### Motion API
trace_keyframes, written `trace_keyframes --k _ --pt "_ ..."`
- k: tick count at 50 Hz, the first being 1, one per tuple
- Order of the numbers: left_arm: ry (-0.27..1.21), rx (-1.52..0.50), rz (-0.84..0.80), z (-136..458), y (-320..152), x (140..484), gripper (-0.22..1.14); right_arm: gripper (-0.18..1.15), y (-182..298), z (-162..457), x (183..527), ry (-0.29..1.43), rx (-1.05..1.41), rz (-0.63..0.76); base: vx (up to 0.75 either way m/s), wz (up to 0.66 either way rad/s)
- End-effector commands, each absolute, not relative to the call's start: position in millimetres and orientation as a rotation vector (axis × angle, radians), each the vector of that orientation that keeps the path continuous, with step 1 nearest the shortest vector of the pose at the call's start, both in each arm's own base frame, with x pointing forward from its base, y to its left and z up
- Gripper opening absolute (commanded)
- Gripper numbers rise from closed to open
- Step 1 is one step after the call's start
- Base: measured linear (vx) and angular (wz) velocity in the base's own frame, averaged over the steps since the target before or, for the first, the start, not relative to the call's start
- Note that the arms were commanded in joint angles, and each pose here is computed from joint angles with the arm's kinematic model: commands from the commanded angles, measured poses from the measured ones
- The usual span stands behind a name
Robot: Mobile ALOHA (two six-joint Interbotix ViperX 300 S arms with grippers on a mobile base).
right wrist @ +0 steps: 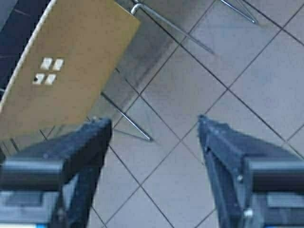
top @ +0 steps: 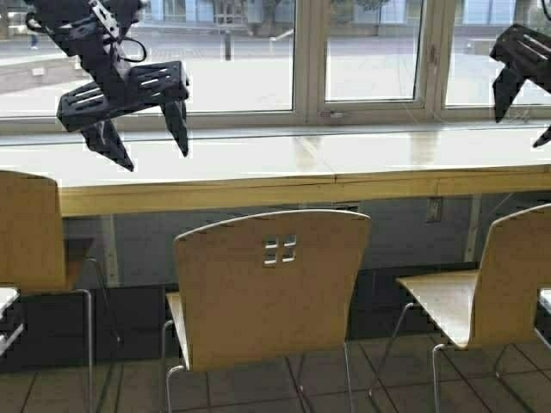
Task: Push the chairs under the table
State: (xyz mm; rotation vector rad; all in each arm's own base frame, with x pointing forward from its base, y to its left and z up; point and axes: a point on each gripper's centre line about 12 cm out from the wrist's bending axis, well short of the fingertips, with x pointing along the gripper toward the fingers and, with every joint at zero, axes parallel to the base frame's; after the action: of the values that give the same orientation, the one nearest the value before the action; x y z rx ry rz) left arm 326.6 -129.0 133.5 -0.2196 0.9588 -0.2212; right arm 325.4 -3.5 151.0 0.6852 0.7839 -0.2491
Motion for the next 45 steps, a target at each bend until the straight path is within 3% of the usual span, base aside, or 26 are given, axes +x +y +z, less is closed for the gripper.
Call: trace_keyframes --k 1,14,25,45 --pt "0.92 -0.23 -0.227 146 -130 333 1.02 0.91 -3 154 328 0.772 0.692 -0.248 0.29 -0.09" --pt "0.938 -0.309 -0.167 139 -121 332 1.02 0.91 16 150 333 0.798 0.673 -0.2 0.27 -0.12" --pt "0.878 -0.718 0.11 112 -107 329 1.02 0.91 61 149 355 0.833 0.668 -0.102 0.25 -0.17" --pt "0.9 -1.098 0.37 75 -131 321 1.02 0.91 145 118 395 0.898 0.911 -0.1 0.19 -0.04"
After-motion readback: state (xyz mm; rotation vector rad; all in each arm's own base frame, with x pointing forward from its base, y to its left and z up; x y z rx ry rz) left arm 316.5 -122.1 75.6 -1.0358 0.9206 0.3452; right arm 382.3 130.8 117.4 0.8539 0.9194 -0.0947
